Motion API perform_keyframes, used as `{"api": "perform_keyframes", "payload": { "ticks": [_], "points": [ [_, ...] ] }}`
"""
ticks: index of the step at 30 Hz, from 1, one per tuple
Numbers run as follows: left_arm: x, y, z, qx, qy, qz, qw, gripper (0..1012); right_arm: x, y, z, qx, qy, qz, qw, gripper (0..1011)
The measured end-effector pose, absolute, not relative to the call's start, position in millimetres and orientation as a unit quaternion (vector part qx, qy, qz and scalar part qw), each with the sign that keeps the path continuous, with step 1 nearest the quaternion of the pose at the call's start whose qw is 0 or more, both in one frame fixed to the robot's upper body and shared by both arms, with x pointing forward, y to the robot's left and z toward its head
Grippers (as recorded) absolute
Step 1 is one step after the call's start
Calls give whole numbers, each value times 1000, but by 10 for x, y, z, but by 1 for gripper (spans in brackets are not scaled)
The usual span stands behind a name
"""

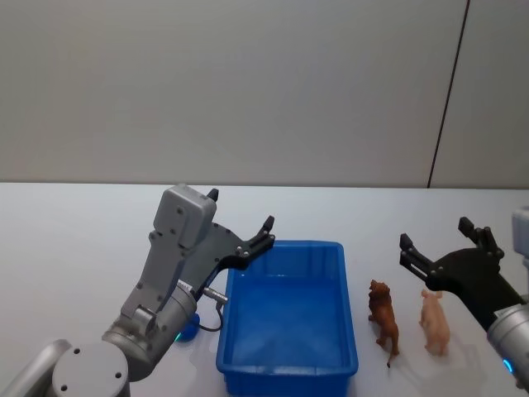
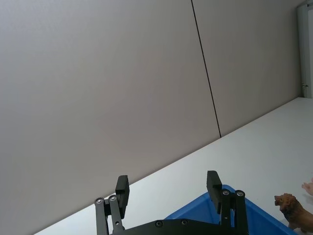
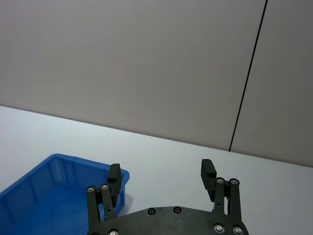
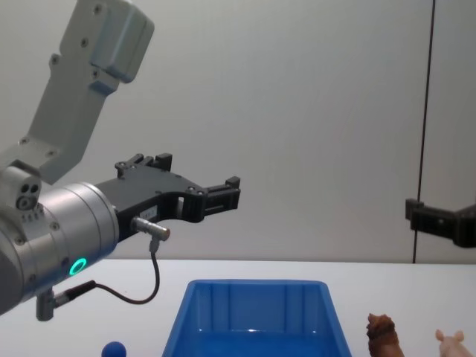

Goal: Pick up the two dolls from the table and place them into the box.

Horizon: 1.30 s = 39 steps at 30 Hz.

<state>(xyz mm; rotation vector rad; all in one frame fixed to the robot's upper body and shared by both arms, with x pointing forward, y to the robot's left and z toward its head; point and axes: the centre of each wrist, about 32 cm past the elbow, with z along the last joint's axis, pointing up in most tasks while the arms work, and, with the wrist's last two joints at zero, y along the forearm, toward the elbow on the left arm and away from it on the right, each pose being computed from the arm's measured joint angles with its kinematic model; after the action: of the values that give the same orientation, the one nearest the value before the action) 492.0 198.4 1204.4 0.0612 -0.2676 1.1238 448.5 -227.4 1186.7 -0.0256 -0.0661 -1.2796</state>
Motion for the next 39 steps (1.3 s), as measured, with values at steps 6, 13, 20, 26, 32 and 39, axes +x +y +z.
{"api": "perform_keyframes", "payload": {
  "ticks": [6,13,20,26,32,39],
  "points": [
    [4920,1984,12044,29,-126,531,837,1002,4520,-2226,11829,-34,-20,-611,791,1001],
    [4920,1984,12044,29,-126,531,837,1002,4541,-2199,11762,-62,-3,-626,777,1001],
    [4920,1984,12044,29,-126,531,837,1002,4532,-2191,11698,-82,10,-634,769,1001],
    [4920,1984,12044,29,-126,531,837,1002,4503,-2187,11626,-100,24,-641,760,1001],
    [4920,1984,12044,29,-126,531,837,1002,4478,-2185,11562,-111,38,-649,752,1001],
    [4920,1984,12044,29,-126,531,837,1002,4475,-2189,11486,-120,52,-657,743,1001]
  ]
}}
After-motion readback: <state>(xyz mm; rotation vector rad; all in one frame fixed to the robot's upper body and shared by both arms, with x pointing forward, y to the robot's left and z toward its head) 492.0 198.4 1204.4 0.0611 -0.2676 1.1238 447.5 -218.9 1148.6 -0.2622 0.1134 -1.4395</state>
